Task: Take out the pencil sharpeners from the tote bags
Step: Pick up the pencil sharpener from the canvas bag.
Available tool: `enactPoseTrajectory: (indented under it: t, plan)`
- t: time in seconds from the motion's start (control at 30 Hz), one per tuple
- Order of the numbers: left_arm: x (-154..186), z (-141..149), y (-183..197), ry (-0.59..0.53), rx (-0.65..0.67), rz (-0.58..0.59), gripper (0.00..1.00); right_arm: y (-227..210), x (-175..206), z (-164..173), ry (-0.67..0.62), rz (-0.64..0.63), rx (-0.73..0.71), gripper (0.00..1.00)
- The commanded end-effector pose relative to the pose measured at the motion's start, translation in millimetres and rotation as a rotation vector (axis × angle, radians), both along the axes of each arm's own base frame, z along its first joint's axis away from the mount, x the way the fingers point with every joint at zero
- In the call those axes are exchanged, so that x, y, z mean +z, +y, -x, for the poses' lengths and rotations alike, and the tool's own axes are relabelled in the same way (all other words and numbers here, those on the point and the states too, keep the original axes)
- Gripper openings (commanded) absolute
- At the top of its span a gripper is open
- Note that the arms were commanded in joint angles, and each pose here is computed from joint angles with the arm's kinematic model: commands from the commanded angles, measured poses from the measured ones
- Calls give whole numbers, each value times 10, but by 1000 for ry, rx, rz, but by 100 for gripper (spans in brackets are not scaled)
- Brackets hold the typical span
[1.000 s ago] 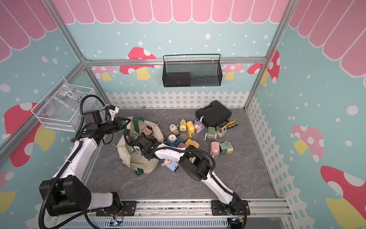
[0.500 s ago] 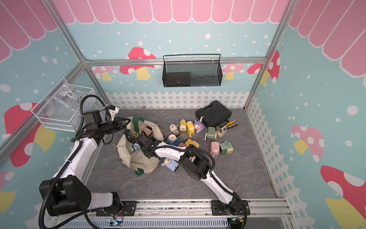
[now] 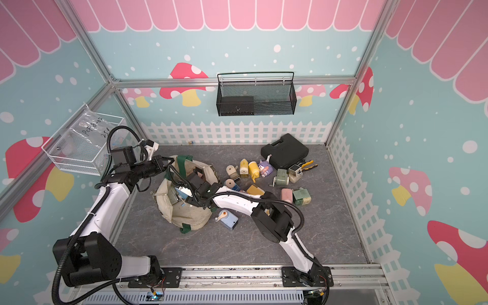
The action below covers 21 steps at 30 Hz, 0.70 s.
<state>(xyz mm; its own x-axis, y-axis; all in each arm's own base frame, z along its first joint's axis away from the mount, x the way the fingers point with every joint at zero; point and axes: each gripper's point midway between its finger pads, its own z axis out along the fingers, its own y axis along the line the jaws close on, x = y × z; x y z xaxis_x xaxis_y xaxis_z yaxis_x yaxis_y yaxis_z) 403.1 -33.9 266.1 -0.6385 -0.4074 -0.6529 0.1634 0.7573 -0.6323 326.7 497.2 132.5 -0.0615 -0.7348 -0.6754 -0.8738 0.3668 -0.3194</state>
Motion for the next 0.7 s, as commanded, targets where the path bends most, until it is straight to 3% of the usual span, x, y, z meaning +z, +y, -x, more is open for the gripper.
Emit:
enactPoseTrajectory:
  t: [0.0, 0.23, 0.5, 0.67]
  plan:
    - [76, -26, 15, -4, 11, 1, 0, 89, 391, 183, 28, -145, 60, 41]
    - [72, -27, 16, 1, 13, 7, 0, 61, 730, 615, 93, -307, 222, 41]
    - [76, -29, 28, -1, 20, 2, 0, -151, 1419, 1113, 93, -472, 402, 41]
    - [78, -27, 29, -2, 22, 0, 0, -454, 1687, 1252, 65, -547, 375, 41]
